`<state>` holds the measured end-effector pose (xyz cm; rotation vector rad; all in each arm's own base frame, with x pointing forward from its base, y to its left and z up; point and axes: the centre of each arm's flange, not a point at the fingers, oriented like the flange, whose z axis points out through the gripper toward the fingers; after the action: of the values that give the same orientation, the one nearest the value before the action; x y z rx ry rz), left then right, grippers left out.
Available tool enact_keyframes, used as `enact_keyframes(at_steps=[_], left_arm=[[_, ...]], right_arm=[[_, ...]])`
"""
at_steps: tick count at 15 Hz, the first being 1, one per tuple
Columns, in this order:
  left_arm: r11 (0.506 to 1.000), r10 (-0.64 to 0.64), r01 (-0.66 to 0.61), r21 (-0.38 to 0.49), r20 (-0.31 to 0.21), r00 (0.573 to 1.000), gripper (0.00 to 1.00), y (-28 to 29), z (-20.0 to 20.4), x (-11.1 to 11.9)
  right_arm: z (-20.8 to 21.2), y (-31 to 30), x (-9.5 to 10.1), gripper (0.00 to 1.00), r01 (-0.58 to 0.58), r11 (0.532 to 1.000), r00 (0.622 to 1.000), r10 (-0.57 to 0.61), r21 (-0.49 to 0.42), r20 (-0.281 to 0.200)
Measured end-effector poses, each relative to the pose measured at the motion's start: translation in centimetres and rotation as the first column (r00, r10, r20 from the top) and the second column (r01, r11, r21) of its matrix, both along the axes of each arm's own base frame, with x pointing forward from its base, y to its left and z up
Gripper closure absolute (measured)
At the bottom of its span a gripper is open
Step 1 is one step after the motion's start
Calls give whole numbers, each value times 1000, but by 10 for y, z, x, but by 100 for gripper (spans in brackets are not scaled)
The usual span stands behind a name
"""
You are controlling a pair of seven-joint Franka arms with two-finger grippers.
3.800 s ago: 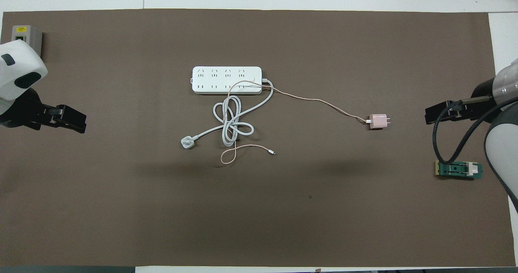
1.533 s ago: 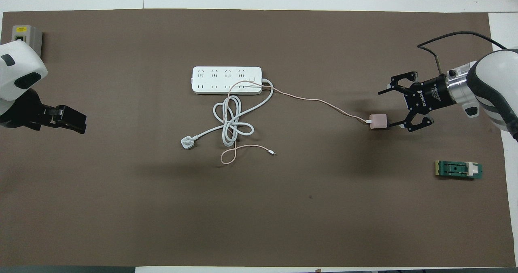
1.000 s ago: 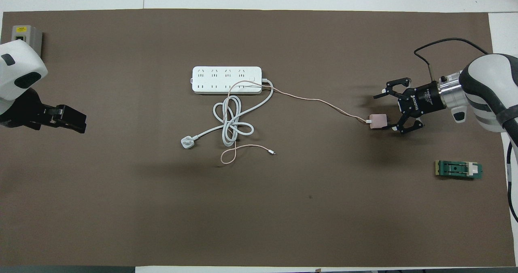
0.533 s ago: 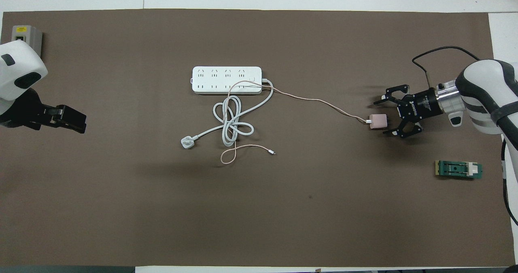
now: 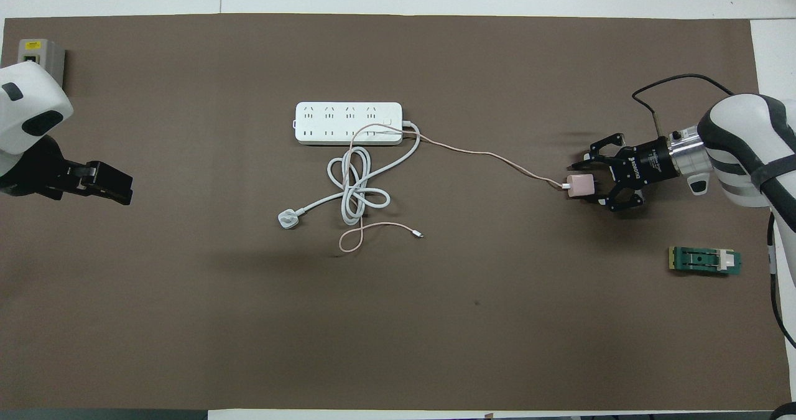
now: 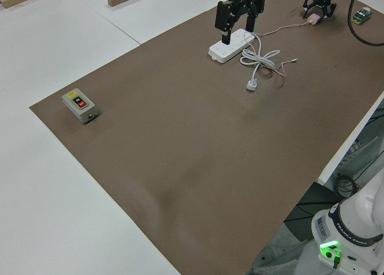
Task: Plug charger into power strip
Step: 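Close the right gripper on the pink charger plug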
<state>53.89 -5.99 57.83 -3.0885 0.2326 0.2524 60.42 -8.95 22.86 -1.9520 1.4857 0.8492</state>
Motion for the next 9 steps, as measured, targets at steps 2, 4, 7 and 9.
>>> enact_keyframes(at_steps=[2, 4, 7, 9], left_arm=[[1000, 0, 0, 0, 0, 1000, 0, 0, 0, 0], [1000, 0, 0, 0, 0, 1000, 0, 0, 0, 0], [1000, 0, 0, 0, 0, 1000, 0, 0, 0, 0], [1000, 0, 0, 0, 0, 1000, 0, 0, 0, 0]], right_arm=[[2, 1, 2, 50, 2, 1000, 1000, -2, -1, 8], [2, 1, 2, 50, 2, 1000, 1000, -2, -2, 8], [7, 7, 7, 50, 6, 1000, 1000, -5, -8, 9], [26, 27, 22, 50, 15, 1000, 1000, -15, -23, -1]])
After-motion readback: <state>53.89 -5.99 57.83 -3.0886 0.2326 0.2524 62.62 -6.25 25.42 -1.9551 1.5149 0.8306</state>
